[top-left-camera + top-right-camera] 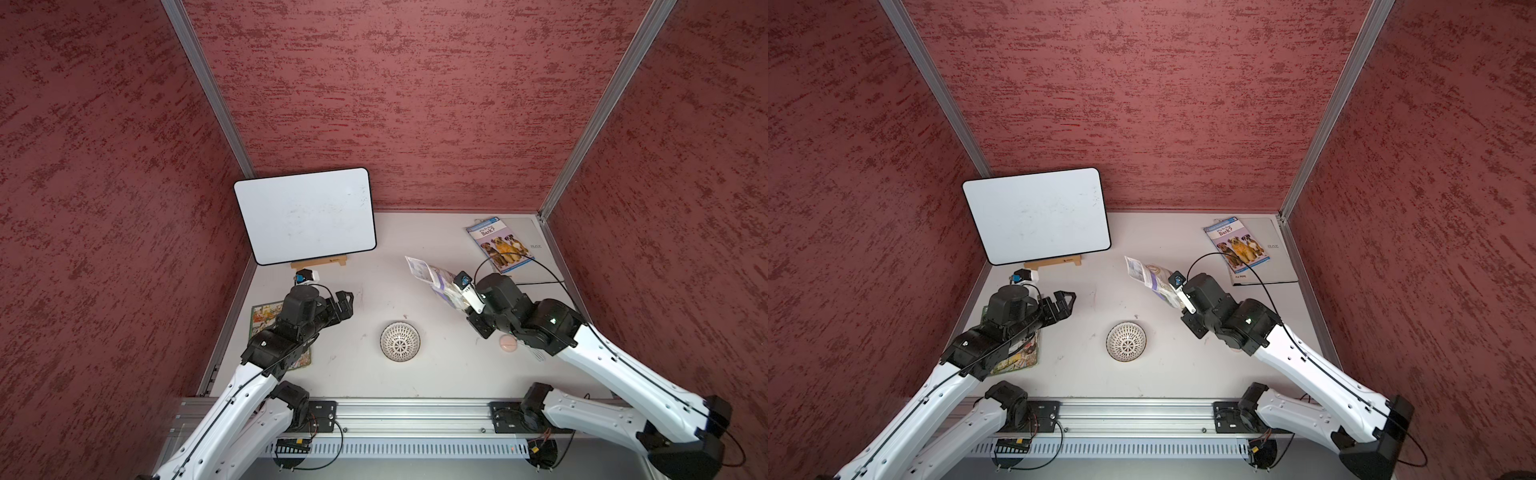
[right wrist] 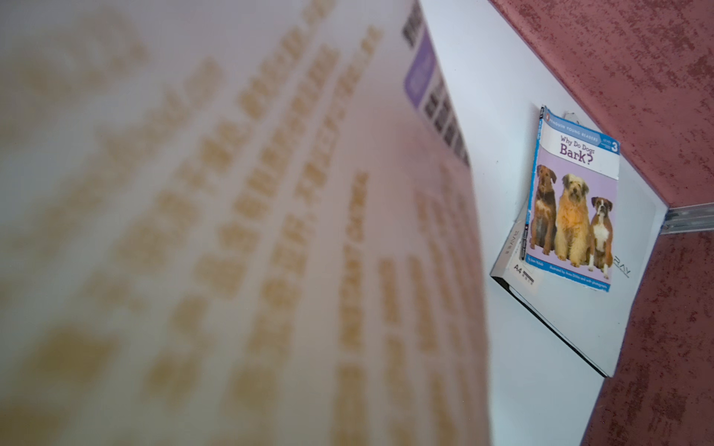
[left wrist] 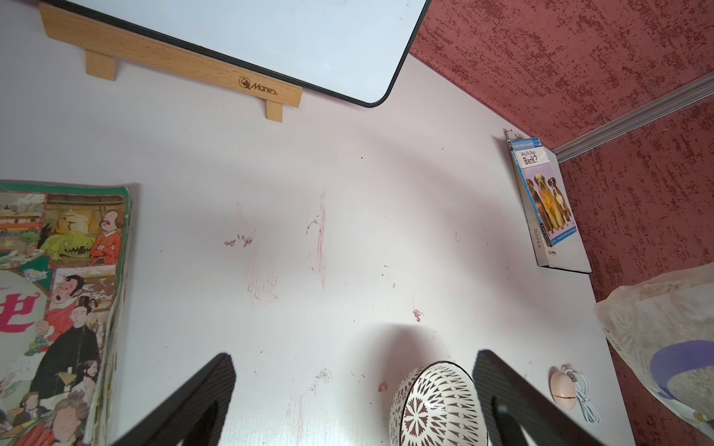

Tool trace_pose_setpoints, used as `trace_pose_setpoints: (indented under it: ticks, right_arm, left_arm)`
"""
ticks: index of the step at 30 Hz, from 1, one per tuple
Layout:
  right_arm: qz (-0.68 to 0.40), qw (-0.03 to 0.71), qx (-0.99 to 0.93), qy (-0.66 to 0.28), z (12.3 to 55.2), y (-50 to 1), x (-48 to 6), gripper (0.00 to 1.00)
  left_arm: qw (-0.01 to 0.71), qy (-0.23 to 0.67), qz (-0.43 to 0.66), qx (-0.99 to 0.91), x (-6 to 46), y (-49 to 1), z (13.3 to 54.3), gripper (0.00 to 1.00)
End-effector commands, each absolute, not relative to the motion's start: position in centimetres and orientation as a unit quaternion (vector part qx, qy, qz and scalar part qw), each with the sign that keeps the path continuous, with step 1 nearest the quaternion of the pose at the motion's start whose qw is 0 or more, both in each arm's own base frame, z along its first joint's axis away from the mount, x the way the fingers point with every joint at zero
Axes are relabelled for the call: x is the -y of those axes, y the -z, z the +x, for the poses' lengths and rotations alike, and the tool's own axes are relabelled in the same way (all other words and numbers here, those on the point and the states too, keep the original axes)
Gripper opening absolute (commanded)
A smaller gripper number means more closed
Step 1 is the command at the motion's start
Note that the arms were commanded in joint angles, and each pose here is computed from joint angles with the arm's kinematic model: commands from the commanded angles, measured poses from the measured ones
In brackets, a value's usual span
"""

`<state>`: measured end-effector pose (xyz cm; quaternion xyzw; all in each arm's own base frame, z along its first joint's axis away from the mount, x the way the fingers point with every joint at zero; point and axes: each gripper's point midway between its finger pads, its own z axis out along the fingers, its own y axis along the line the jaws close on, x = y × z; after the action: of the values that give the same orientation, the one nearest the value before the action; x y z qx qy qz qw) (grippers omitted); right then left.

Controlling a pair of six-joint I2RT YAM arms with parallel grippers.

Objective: Pour the oats into the breakfast bowl
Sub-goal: Pick up the oats bag from the center of the board, then pour the oats into the bowl.

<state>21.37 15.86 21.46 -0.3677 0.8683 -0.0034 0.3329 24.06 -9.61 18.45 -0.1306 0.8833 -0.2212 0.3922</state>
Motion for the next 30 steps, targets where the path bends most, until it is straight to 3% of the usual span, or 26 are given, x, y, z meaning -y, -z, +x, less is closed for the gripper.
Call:
trace_pose_setpoints:
  ticks: [1,30]
  right_arm:
    - [-0.374,0.374,-0.848,0.023,22.1,-24.7,-15.3,0.0]
    - [-0.518,0.287,-0.794,0.135,20.0,-23.7,-14.1,0.0]
  left_arm:
    - [0.395,0.225,-0.123,-0.882,9.7,-18.2,24.1,1.0]
    - [0.387,0.226,-0.126,-0.885,9.6,-16.3,24.1,1.0]
